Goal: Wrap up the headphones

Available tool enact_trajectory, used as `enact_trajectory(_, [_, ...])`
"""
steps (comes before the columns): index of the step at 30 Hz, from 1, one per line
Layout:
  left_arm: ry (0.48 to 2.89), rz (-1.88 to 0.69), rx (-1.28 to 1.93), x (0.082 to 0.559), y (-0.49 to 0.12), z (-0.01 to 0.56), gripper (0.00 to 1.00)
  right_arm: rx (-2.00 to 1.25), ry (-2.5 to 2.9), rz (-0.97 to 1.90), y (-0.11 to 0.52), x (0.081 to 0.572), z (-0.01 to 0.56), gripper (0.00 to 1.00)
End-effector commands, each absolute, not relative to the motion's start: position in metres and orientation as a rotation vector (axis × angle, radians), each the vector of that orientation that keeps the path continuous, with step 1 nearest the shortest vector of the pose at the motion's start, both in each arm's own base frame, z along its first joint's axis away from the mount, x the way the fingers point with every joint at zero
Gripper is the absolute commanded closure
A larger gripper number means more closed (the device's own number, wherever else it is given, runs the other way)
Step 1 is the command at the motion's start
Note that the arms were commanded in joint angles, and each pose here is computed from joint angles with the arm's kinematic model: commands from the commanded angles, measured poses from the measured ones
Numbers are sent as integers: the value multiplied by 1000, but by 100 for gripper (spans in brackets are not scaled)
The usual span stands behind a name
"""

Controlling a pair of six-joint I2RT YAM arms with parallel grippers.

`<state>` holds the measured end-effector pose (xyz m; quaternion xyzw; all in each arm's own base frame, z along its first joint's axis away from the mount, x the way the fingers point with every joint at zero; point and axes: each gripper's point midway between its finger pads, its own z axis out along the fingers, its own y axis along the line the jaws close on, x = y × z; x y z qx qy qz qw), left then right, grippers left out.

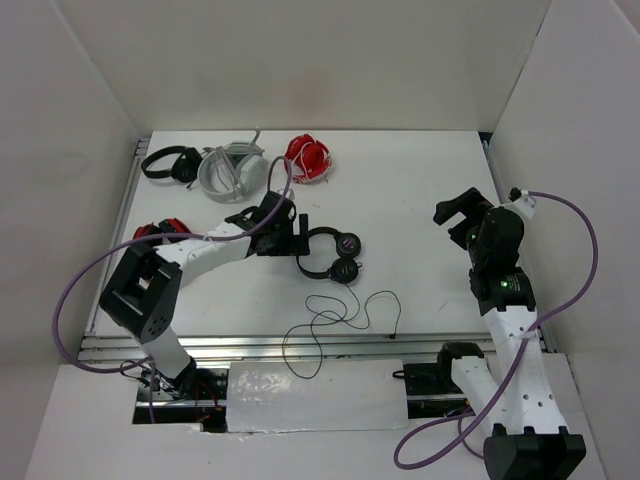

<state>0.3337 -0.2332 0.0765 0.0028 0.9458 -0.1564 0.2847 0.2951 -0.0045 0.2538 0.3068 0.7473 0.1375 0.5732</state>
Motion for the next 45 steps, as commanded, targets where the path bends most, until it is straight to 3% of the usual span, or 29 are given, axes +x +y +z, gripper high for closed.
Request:
enact_trajectory(1, [2533, -365, -69, 344, -233, 71, 1, 690, 1726, 323, -6, 299, 261, 0])
enact_trajectory(3, [2543, -322, -112, 348, -230, 66, 5, 694, 1728, 318, -6, 299, 258, 0])
enact_trajectory(5, [2562, -260, -139, 350, -225, 58, 17, 702, 1729, 312, -8, 299, 256, 0])
enact_trajectory(7, [2576, -226, -138, 349, -225, 52, 23, 704, 1729, 306, -9, 299, 255, 0])
enact_trajectory(18, [2591, -240, -104, 349, -240, 32, 27, 718, 1745, 292, -11, 300, 245, 0])
enact_trajectory(27, [2620, -173, -100, 357, -242, 13, 51, 735, 1744, 274, -16, 301, 244, 0])
enact_trajectory(32, [2628, -188, -87, 358, -246, 9, 72, 737, 1735, 268, -17, 300, 244, 0])
enact_trajectory(36, [2616, -178, -77, 363, -246, 11, 100, 727, 1726, 278, -16, 301, 245, 0])
enact_trajectory(40, [2571, -145, -74, 376, -246, 32, 100, 666, 1728, 333, -5, 303, 251, 0])
enact_trajectory(45, [2342, -85, -136, 413, -236, 117, 100, 466, 1744, 429, 23, 301, 256, 0])
